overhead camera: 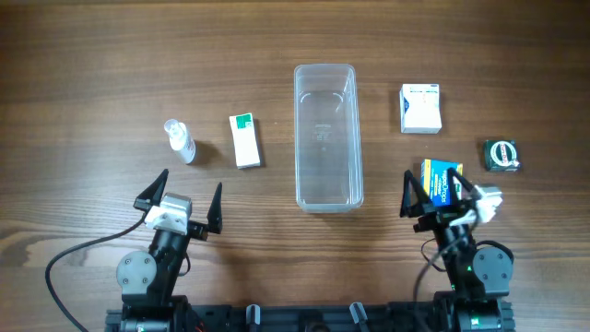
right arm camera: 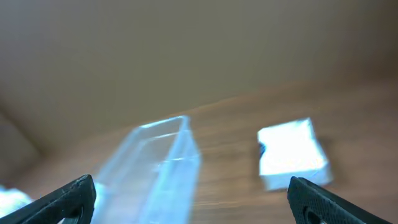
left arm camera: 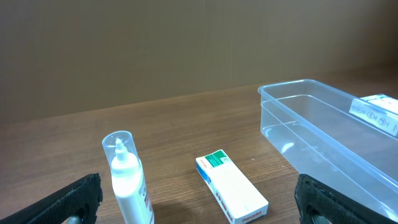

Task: Pack container
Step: 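Raise the right gripper from rest toward the white Hansaplast pack, then grasp the white Hansaplast plaster pack with the right gripper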

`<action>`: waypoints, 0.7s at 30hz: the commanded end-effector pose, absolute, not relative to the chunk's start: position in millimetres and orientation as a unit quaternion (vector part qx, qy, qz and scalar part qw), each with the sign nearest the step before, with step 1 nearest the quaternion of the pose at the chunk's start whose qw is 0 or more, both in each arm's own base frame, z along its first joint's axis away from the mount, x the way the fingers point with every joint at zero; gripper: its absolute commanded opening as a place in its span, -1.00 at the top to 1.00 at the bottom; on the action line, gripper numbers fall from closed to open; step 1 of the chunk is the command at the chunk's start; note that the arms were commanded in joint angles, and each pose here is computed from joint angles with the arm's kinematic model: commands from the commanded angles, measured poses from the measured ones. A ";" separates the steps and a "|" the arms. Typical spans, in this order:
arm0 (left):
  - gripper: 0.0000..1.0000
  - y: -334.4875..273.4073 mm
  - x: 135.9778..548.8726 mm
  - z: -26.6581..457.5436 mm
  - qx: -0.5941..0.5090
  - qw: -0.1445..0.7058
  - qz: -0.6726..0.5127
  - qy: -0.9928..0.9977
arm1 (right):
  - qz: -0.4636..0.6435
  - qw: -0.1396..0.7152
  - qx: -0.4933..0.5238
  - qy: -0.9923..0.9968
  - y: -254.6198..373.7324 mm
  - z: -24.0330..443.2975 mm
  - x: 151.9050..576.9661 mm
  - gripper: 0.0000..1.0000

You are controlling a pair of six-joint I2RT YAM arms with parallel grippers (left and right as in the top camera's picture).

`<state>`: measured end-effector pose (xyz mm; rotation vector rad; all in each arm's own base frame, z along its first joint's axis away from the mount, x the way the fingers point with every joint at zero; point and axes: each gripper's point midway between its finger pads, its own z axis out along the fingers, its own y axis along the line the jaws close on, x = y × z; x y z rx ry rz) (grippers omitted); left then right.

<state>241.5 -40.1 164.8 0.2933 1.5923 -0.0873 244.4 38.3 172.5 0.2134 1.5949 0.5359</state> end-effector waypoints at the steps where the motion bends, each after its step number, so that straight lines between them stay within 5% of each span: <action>1: -1.00 -40.0 241.6 162.1 0.132 0.687 -0.040 0.713 | 0.393 0.572 0.250 0.676 44.9 166.6 244.9 -0.99; 3: -1.00 -40.0 241.6 162.1 0.132 0.687 -0.040 0.713 | 0.437 0.538 0.250 0.677 58.3 166.0 241.9 -0.99; 6: -0.99 -40.0 241.6 162.1 0.132 0.687 -0.040 0.713 | 0.428 0.575 0.110 0.688 82.3 183.7 231.6 -1.00; 13: -0.99 -39.9 241.6 162.1 0.132 0.687 -0.040 0.713 | 0.289 0.651 0.017 0.701 69.2 262.9 247.1 -1.00; 17: -1.00 -40.0 241.6 162.1 0.132 0.687 -0.040 0.713 | 0.173 0.558 0.006 0.811 52.7 285.8 320.2 -1.00; 21: -0.99 -40.0 241.6 162.1 0.132 0.687 -0.040 0.713 | 0.092 0.370 -0.005 0.924 38.9 266.6 387.4 -1.00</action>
